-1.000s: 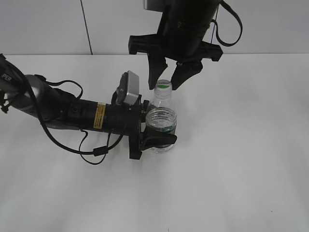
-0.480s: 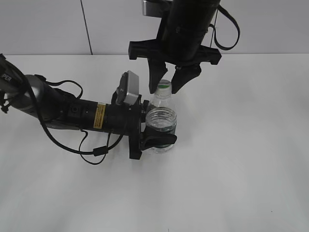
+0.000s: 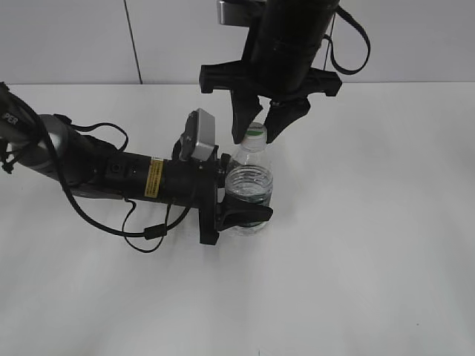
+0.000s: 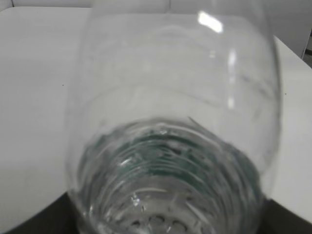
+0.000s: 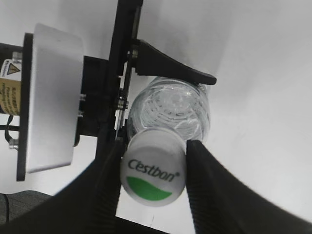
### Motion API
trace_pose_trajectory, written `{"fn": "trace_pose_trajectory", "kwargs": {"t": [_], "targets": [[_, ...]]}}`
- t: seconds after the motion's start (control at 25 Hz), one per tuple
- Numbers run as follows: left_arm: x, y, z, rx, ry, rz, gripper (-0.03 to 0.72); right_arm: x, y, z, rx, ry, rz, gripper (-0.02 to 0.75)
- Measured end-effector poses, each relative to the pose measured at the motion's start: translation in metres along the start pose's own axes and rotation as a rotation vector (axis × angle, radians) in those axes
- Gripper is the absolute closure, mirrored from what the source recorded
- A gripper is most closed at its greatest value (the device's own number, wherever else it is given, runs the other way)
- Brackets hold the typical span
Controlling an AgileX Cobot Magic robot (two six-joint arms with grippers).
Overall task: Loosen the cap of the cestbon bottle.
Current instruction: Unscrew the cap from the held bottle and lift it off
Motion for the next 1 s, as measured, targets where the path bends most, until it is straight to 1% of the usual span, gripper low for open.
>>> {"fn": "trace_pose_trajectory", "kwargs": {"t": [0.12,0.44,0.72,1.0], "targets": [[0.0001,0.0,-0.0001,0.0,0.001,0.0,0.286,-0.0003,0.0,0.0002,-0.084,-0.001,0.0,0.432],[0.0004,-0.0003,0.0004,0.005,0.001,-0.001,0.286,-0.0003,0.0004,0.0006,-0.438,-0.005,0.002,0.432],[0.0004,-0.0012,0.0002,0.015,0.002,-0.008,0.286,-0.0005,0.0046,-0.0004,-0.732,-0.01,0.04,0.433],[0.0004,-0.0017,0.0002,0.02,0.002,-0.013,0.286,-0.0006,0.0064,-0.0009,-0.971,-0.018,0.055,0.433]]}}
Point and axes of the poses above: a point on each arm's last joint axis where the gripper is mounted, x pointing out along that axis toward the gripper, y along the wrist's bending axis when the last joint is at zero, z = x × y, the point moved 3 cm from there along x, pointing out along that axis toward the gripper, and after that the axes turned 4 degrees about x, right-handed, at the moved point
